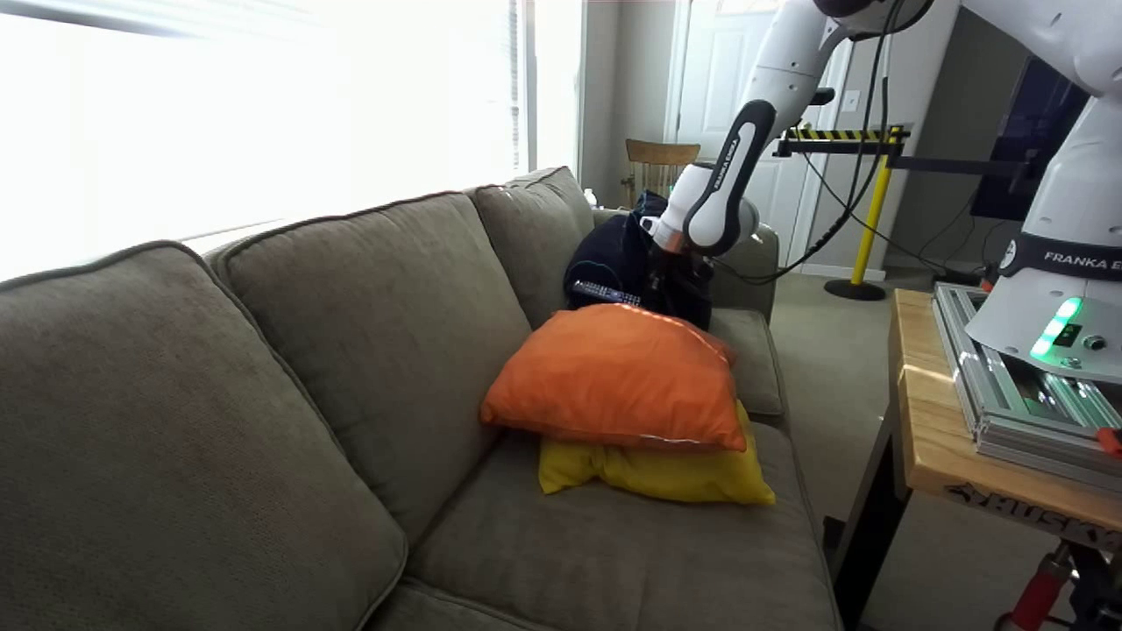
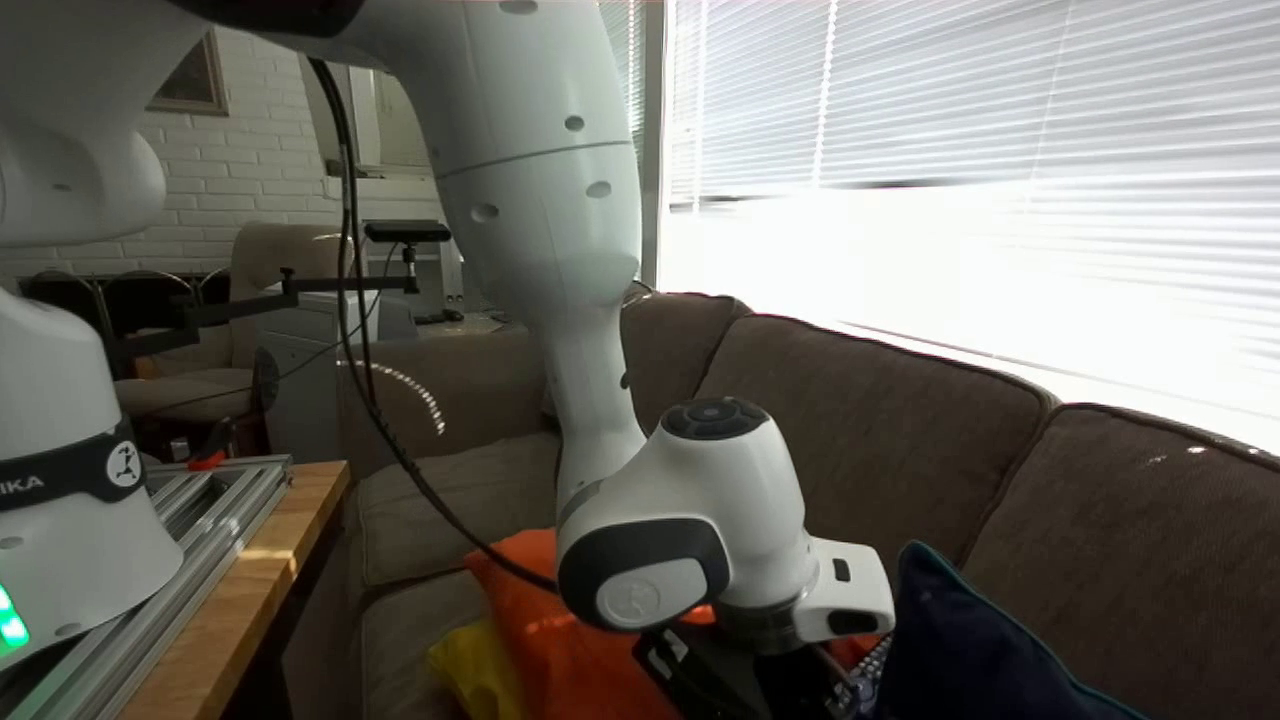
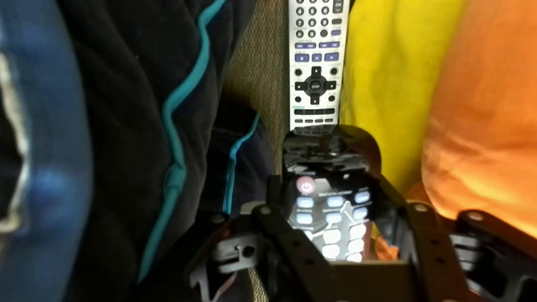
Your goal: Put the grey and black remote on the orange pillow
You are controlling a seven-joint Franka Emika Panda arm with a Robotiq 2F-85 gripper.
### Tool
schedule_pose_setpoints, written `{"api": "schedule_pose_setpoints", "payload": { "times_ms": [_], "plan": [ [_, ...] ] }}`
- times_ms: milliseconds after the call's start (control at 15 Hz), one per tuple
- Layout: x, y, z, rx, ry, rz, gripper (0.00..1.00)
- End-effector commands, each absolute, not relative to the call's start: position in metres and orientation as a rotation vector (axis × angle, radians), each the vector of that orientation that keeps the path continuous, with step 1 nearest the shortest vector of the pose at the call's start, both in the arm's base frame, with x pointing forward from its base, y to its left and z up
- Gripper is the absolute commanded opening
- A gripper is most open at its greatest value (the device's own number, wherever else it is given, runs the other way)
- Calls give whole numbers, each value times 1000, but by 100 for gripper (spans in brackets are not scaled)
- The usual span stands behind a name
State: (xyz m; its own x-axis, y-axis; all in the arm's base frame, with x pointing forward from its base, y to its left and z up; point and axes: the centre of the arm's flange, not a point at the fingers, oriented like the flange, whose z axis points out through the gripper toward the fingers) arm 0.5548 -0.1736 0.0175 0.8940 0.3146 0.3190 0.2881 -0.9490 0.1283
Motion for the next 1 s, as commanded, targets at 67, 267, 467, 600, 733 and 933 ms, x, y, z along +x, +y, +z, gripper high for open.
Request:
{"api": "schedule_pose_setpoints", "payload": {
  "times_ms": [67,267,467,600,733,933],
  "plan": [
    [529,-168,88,2990,534,575,28],
    [519,-160,128,2952,795,592,28],
    [514,-149,156,2873,1041,548,28],
    [514,-143,165,2822,1188,492,28],
    [520,-135,167,2765,1331,447,28],
    [538,-121,166,2668,1545,405,28]
  ]
}}
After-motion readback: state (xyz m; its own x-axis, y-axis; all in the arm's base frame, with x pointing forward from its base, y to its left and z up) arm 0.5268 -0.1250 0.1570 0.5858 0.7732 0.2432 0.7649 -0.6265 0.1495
